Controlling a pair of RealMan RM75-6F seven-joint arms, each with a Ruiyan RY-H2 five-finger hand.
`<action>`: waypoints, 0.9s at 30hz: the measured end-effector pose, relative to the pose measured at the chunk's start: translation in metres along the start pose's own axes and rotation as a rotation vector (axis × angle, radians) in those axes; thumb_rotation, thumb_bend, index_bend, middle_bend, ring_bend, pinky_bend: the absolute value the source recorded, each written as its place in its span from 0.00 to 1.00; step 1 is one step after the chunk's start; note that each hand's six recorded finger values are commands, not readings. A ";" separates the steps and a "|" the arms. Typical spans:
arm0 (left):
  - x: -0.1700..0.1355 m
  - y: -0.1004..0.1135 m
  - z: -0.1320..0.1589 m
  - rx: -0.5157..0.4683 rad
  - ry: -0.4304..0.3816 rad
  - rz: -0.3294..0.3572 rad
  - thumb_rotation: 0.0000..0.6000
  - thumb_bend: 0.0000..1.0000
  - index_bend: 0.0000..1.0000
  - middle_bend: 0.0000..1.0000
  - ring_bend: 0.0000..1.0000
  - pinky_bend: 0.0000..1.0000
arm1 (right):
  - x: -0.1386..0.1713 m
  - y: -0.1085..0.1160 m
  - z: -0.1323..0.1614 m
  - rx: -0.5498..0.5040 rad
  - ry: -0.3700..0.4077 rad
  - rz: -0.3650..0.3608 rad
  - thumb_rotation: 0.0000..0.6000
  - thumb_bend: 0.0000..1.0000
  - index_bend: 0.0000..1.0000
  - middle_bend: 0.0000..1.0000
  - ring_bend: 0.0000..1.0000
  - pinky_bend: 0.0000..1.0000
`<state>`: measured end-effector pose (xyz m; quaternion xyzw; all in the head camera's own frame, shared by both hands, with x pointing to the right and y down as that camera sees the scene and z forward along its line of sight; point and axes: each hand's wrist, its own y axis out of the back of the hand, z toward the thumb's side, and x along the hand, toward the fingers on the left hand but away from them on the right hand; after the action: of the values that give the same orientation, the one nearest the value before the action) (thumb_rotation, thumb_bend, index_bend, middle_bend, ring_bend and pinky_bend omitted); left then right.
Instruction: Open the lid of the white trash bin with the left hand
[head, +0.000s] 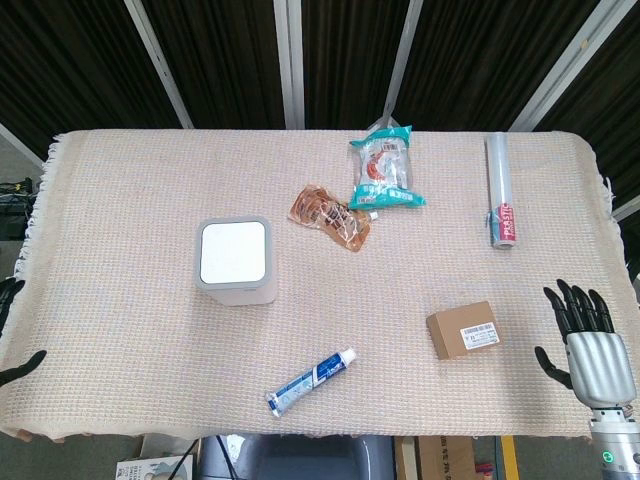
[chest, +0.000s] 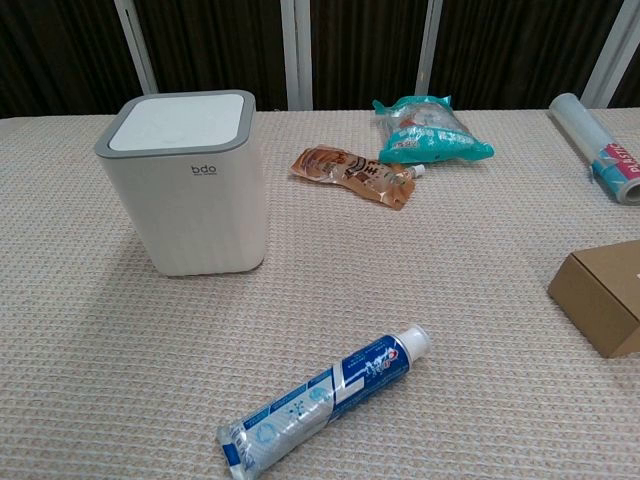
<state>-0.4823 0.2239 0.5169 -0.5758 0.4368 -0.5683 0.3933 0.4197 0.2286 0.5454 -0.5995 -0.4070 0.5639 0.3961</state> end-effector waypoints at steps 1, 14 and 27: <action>0.000 0.000 0.000 -0.002 -0.003 0.002 1.00 0.24 0.11 0.10 0.00 0.13 | 0.000 -0.001 0.000 0.000 0.001 0.003 1.00 0.30 0.09 0.02 0.03 0.01; -0.001 0.000 0.002 -0.002 -0.004 0.005 1.00 0.24 0.11 0.10 0.00 0.13 | 0.002 0.002 -0.001 -0.002 -0.008 0.004 1.00 0.30 0.09 0.02 0.03 0.01; 0.009 -0.012 0.001 -0.005 -0.008 -0.025 1.00 0.24 0.11 0.11 0.04 0.24 | 0.001 0.003 -0.007 -0.004 -0.033 0.003 1.00 0.30 0.09 0.02 0.03 0.01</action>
<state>-0.4805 0.2188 0.5313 -0.5844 0.4295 -0.5699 0.3864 0.4273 0.2281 0.5423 -0.5917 -0.4135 0.5734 0.3873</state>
